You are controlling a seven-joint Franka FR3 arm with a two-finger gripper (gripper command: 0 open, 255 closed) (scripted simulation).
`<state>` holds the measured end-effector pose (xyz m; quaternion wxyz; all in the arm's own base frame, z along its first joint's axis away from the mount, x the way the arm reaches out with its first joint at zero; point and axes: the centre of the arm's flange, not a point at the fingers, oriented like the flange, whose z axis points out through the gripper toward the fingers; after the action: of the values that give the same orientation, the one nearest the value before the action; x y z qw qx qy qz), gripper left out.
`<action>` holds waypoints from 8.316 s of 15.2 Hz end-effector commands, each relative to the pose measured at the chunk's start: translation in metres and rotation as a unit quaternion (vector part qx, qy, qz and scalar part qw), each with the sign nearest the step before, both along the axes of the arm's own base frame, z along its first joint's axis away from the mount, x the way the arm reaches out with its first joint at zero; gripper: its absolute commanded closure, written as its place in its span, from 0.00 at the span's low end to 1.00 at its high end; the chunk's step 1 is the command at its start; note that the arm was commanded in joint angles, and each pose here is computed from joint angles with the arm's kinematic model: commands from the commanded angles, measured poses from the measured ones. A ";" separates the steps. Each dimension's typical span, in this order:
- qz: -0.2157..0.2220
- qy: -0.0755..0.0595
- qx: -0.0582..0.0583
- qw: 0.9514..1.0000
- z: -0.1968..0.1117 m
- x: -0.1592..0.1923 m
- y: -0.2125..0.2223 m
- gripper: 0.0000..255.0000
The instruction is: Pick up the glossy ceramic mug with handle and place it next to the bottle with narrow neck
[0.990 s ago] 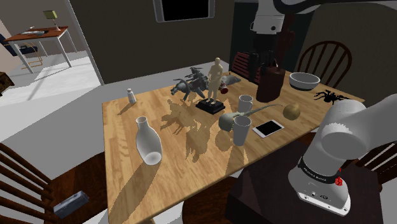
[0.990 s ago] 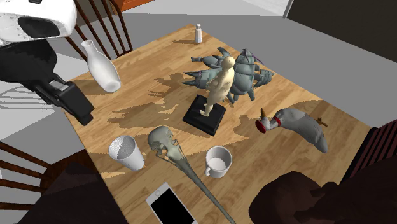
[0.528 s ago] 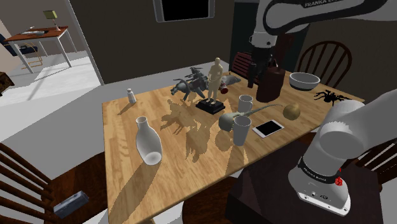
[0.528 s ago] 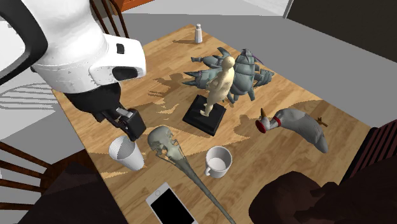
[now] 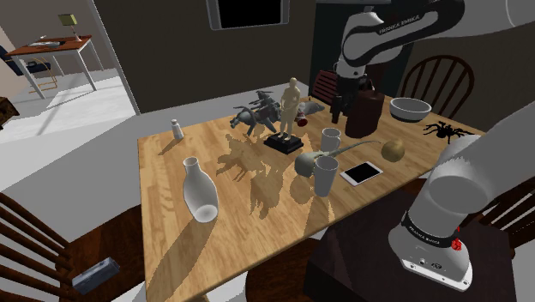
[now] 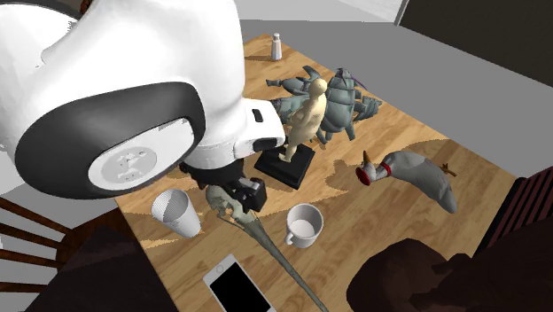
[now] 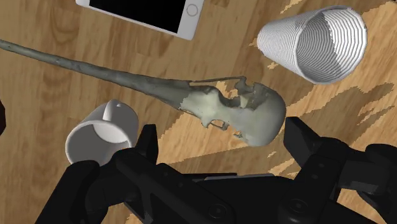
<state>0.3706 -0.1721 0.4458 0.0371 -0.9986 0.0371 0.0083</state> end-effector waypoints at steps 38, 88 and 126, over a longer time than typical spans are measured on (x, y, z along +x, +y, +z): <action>0.009 -0.011 -0.007 1.000 -0.189 0.069 -0.178 1.00; 0.009 -0.011 -0.007 1.000 0.049 0.069 -0.178 1.00; 0.009 -0.011 -0.007 1.000 0.136 0.187 0.073 1.00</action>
<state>0.5503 -0.1132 0.5806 0.0299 -0.9992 0.0276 -0.0019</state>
